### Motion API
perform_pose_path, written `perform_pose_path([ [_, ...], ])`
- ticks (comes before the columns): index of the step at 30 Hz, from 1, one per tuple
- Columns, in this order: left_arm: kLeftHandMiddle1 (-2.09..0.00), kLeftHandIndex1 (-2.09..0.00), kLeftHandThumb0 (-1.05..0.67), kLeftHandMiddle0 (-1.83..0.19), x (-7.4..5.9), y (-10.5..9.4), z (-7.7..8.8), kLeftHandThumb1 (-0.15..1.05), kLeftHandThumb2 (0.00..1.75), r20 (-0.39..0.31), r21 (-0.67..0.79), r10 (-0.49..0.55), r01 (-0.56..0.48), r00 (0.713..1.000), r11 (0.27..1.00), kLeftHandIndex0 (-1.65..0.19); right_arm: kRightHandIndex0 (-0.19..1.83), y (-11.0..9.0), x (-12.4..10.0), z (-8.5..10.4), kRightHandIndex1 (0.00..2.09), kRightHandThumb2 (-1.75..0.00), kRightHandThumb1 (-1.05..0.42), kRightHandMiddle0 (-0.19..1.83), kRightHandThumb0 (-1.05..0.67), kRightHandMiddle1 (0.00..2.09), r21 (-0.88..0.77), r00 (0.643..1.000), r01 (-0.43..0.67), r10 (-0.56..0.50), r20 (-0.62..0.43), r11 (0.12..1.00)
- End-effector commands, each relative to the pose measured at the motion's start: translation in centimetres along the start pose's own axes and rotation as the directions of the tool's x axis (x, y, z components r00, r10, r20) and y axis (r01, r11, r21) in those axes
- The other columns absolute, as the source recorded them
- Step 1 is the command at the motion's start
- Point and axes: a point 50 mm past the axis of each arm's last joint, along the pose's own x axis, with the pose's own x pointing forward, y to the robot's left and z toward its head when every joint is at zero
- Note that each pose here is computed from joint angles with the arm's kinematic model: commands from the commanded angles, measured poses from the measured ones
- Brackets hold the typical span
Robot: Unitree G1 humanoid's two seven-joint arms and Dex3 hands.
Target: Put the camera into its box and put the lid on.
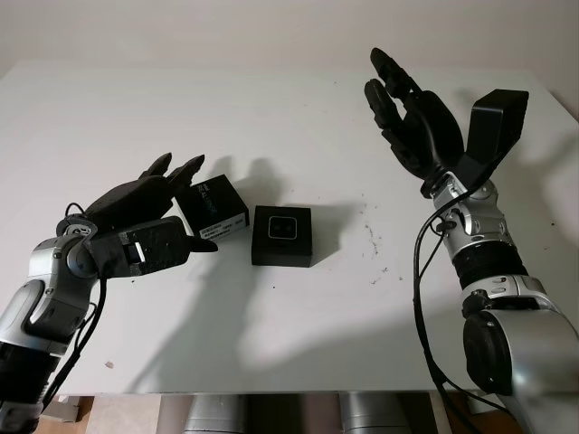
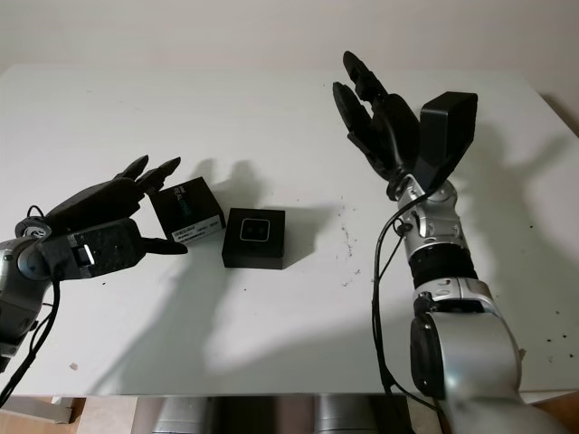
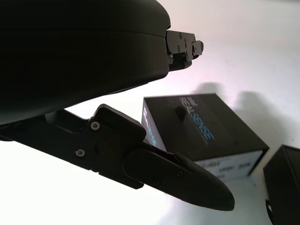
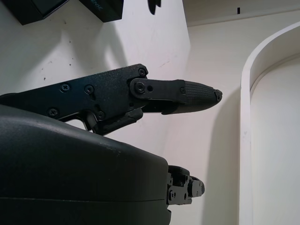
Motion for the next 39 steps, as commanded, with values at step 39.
perform_pose_path([
  [39,-0.04,-0.04,-0.99,0.05,0.5,2.3,1.3,1.05,0.36,-0.017,-0.16,-0.212,0.206,0.977,0.965,0.18,-0.01,0.9,-0.7,-0.8,0.05,-0.53,-1.05,0.03,-0.53,0.05,-0.063,0.999,0.036,-0.037,-0.014,0.997],
])
